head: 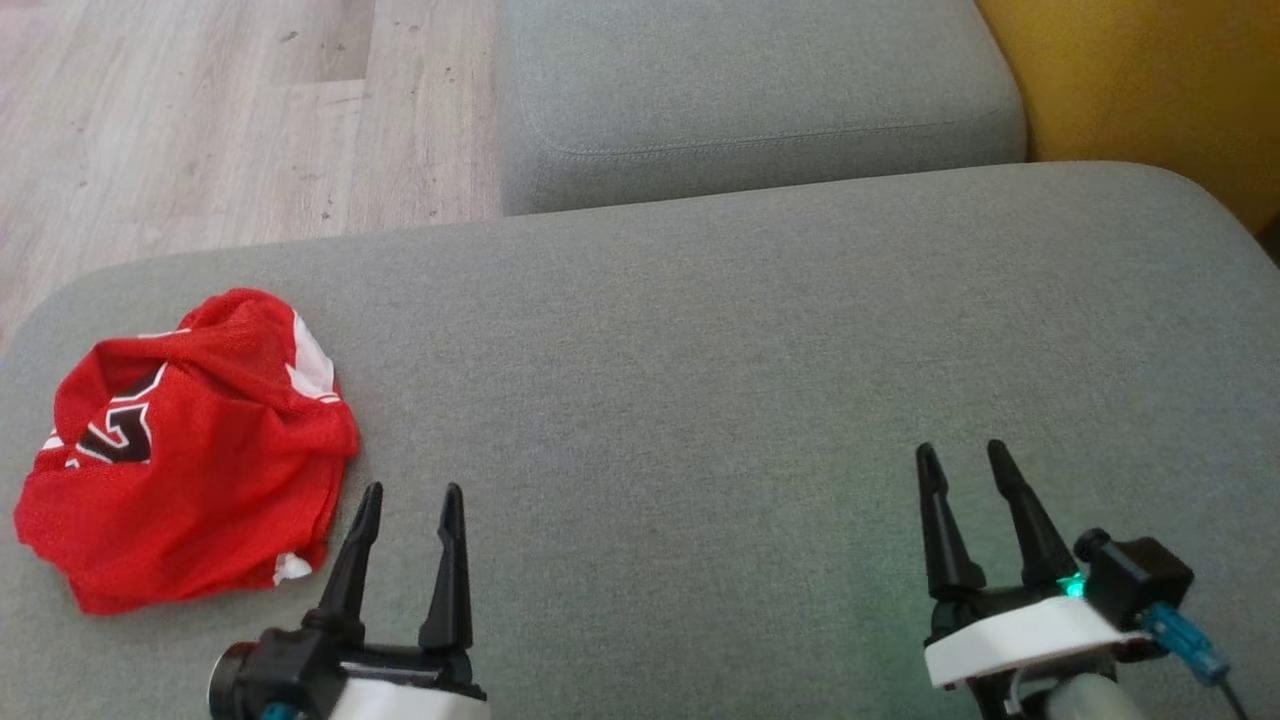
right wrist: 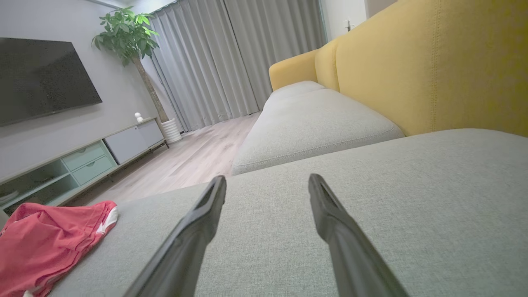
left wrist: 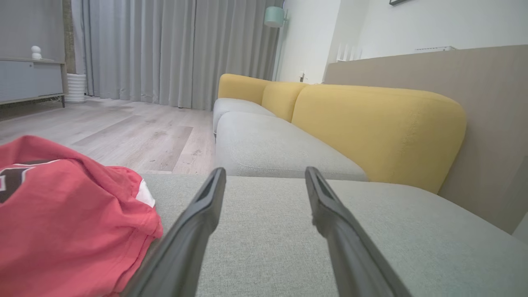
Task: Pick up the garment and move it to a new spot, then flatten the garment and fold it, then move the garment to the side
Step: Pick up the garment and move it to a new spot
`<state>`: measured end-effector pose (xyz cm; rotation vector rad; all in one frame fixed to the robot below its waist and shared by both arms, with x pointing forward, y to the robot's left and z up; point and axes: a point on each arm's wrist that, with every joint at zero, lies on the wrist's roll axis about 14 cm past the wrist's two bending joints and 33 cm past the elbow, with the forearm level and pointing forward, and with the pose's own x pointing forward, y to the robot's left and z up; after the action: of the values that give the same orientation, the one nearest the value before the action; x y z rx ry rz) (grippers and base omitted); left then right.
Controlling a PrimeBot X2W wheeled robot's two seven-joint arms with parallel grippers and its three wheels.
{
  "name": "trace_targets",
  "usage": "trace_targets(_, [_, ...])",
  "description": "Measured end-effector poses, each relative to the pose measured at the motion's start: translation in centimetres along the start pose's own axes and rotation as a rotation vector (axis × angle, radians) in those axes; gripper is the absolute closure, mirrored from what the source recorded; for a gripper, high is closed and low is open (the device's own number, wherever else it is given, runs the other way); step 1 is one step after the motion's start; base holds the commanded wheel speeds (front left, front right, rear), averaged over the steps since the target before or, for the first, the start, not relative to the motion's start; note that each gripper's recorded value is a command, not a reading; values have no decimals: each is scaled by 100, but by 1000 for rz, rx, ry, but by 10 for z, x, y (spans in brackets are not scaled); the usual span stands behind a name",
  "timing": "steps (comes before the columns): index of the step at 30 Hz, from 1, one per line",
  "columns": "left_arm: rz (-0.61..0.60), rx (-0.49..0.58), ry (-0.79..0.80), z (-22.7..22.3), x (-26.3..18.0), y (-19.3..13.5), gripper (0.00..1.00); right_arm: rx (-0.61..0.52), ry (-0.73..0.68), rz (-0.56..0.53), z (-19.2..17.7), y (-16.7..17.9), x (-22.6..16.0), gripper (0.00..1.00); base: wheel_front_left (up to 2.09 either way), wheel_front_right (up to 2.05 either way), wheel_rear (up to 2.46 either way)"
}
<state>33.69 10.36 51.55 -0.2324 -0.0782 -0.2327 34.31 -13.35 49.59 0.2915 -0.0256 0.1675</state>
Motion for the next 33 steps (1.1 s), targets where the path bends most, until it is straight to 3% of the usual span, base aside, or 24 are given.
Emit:
trace_targets(4, [-23, 46, -9, 1, 0, -4, 0, -33, -2, 18, -2, 5, -1, 0, 0, 0, 0])
trace_targets(14, [5, 44, -22, 5, -5, 2, 0, -53, 2, 50, -2, 13, 3, 0, 0, 0, 0])
trace_targets(33, [294, 83, -73, 22, -61, 77, 0, -22, 39, 292, -14, 90, 22, 0, 0, 0, 0])
